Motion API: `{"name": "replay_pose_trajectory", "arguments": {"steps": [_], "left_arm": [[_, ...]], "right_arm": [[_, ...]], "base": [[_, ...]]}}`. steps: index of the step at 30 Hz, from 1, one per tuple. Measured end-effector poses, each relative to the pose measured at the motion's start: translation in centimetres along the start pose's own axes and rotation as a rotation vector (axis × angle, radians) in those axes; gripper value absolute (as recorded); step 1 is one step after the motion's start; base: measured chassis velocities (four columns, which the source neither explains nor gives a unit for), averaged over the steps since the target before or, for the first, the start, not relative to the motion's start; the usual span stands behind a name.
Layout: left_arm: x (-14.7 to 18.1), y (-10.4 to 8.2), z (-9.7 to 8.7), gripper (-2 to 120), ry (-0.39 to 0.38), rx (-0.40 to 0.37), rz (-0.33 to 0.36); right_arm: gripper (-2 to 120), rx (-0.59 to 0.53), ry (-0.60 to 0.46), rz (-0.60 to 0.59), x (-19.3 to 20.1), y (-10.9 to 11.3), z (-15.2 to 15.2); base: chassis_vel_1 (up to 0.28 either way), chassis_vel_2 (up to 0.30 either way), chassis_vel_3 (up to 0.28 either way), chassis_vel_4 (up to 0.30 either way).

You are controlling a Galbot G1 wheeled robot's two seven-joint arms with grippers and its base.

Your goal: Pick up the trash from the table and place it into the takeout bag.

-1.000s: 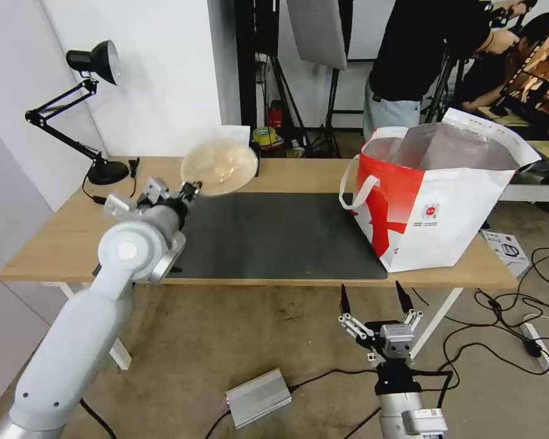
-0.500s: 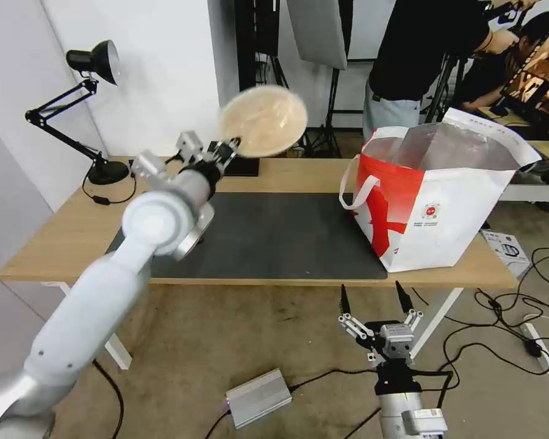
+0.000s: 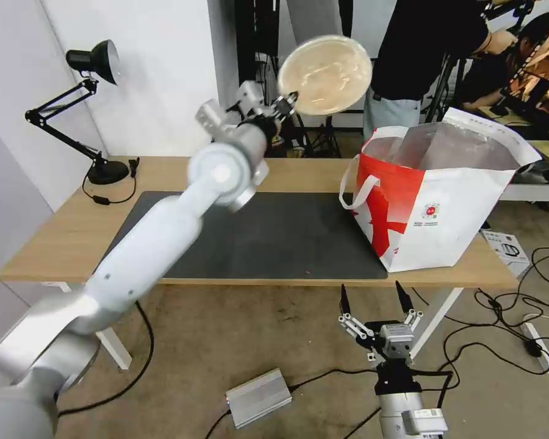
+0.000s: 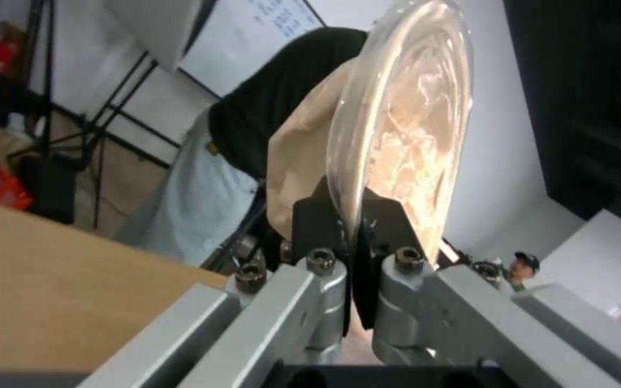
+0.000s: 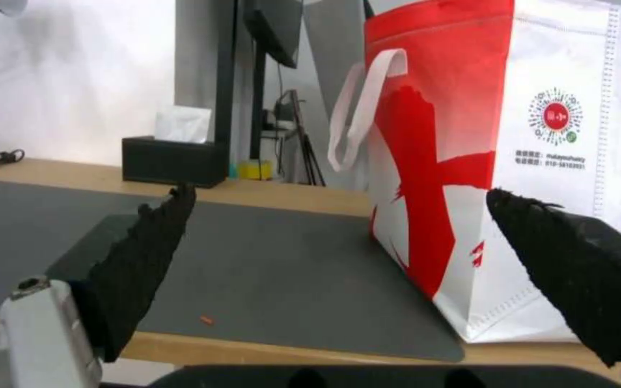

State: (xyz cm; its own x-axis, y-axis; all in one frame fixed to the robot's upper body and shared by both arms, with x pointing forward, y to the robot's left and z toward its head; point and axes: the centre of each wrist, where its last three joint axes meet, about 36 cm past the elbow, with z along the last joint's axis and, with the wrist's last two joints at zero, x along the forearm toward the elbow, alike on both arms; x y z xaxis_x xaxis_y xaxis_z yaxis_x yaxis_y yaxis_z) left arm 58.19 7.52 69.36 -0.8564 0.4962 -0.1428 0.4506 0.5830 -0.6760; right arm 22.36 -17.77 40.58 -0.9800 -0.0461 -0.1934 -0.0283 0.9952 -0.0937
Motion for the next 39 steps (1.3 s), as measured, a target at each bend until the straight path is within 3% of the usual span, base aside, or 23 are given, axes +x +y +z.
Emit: {"name": "replay_pose_trajectory", "arguments": {"steps": [6,9,18,21,22,24,25,28,39], "left_arm": [[-4.4,-2.2,1.9,0,0.014,-0.063,0.043],[-5.9,-2.2,3.3,0,0.023,-0.102,0.05],[-7.7,-1.2,6.6,0,0.067,-0.256,0.109],[-8.1,-0.4,8.6,0,0.088,-0.378,0.147],[-8.1,-0.4,8.6,0,0.088,-0.378,0.147],[-8.4,0.4,9.5,0,0.098,-0.478,0.168],[-8.4,0.4,9.5,0,0.098,-0.478,0.168],[-8.6,1.5,10.7,0,0.113,-0.593,0.181],[-8.9,2.7,12.6,0,0.148,-0.712,0.208]], "right_arm": [[100,0.0,0.0,0.0,0.0,0.0,0.0],[100,0.0,0.0,0.0,0.0,0.0,0.0],[100,0.0,0.0,0.0,0.0,0.0,0.0],[100,0.0,0.0,0.0,0.0,0.0,0.0],[100,0.0,0.0,0.0,0.0,0.0,0.0],[100,0.0,0.0,0.0,0.0,0.0,0.0],[100,0.0,0.0,0.0,0.0,0.0,0.0],[100,0.0,0.0,0.0,0.0,0.0,0.0],[100,0.0,0.0,0.0,0.0,0.0,0.0]], "base": [[0.0,0.0,0.0,0.0],[0.0,0.0,0.0,0.0],[0.0,0.0,0.0,0.0],[0.0,0.0,0.0,0.0],[0.0,0.0,0.0,0.0],[0.0,0.0,0.0,0.0],[0.0,0.0,0.0,0.0],[0.0,0.0,0.0,0.0],[0.0,0.0,0.0,0.0]]}}
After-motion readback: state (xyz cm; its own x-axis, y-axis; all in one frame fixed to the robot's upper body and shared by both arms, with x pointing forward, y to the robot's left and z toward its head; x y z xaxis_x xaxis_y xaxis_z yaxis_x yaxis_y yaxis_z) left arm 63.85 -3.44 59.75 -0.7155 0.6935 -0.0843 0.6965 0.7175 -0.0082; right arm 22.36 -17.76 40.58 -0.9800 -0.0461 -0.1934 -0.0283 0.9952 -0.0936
